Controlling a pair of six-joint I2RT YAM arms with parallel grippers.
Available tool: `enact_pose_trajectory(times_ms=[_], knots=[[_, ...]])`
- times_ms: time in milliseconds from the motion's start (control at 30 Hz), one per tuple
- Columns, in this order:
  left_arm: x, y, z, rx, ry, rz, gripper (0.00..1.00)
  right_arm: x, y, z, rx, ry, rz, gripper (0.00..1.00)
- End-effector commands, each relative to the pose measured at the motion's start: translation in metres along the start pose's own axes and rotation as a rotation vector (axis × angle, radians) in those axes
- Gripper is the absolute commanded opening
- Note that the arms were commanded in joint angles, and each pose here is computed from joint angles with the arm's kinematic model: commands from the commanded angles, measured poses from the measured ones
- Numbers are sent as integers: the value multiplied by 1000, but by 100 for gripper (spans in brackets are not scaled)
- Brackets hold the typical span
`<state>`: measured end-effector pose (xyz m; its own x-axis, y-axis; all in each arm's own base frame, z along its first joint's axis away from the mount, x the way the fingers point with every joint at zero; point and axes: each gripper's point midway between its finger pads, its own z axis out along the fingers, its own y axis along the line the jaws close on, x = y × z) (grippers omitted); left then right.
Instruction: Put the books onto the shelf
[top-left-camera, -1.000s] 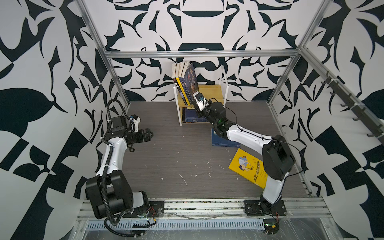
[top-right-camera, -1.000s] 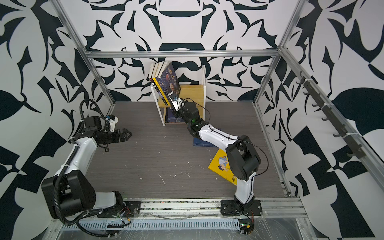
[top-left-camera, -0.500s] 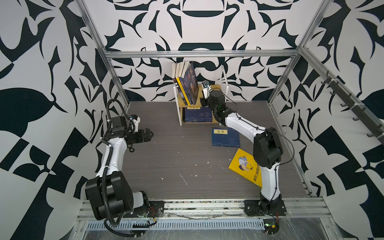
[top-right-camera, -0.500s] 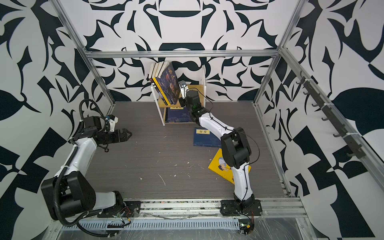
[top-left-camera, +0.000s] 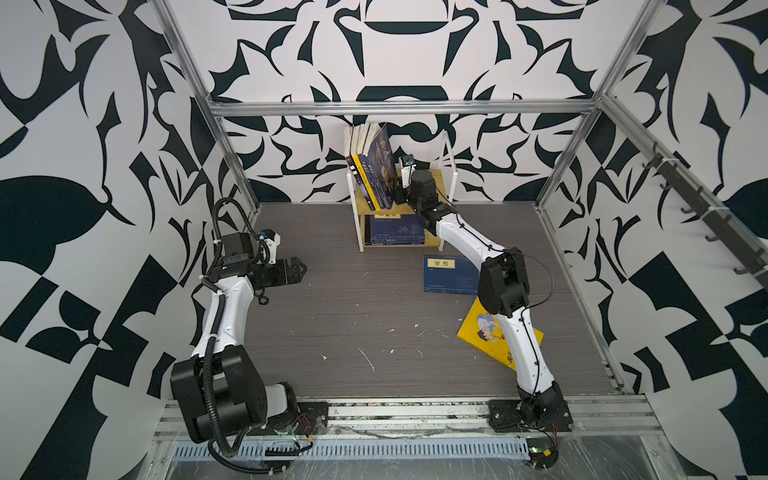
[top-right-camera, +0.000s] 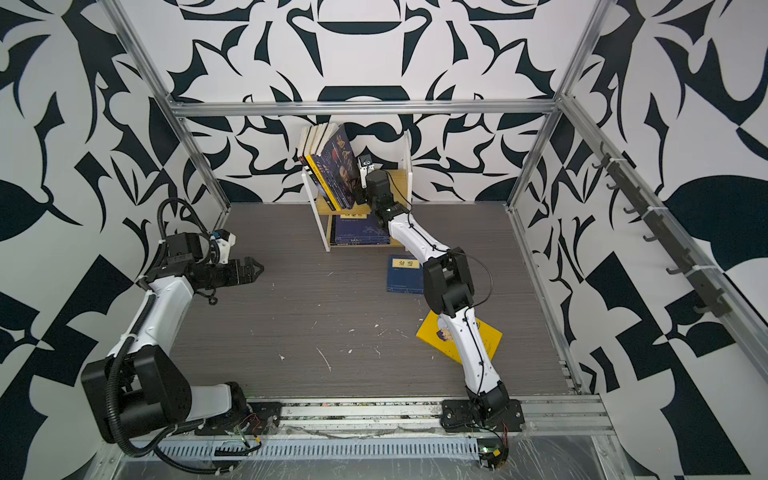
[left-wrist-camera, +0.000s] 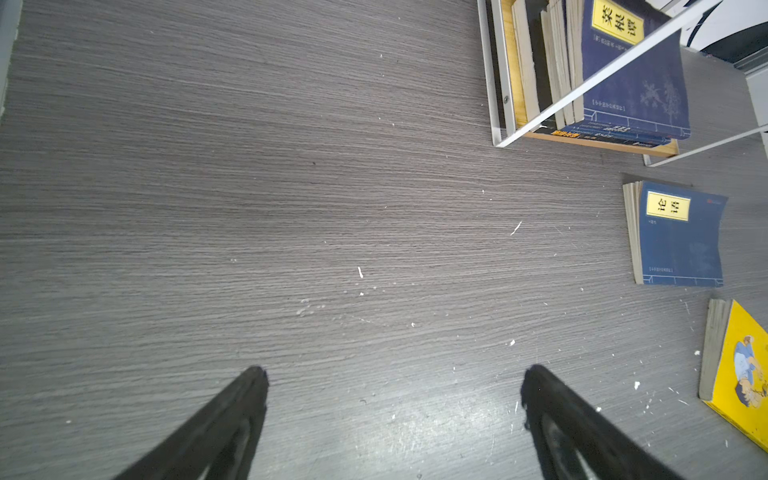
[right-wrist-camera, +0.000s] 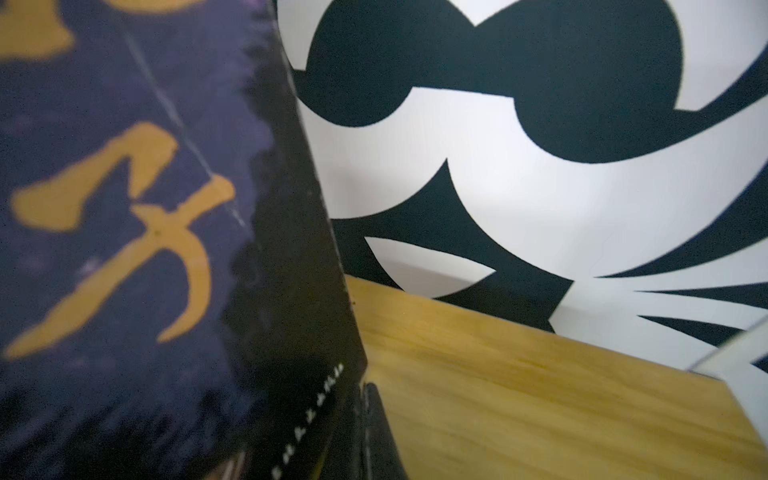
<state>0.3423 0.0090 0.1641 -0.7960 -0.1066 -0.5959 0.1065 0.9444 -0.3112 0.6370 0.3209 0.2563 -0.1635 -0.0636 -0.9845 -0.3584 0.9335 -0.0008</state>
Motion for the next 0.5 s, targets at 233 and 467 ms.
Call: enact_pose_trajectory(times_ms=[233,467], knots=[[2,-8,-7,20,-3,15,99,-20,19,18,-113,-87,39,0],[1,-8,-8,18,-5,16,100,-24,24,20,-187,-114,6,0]])
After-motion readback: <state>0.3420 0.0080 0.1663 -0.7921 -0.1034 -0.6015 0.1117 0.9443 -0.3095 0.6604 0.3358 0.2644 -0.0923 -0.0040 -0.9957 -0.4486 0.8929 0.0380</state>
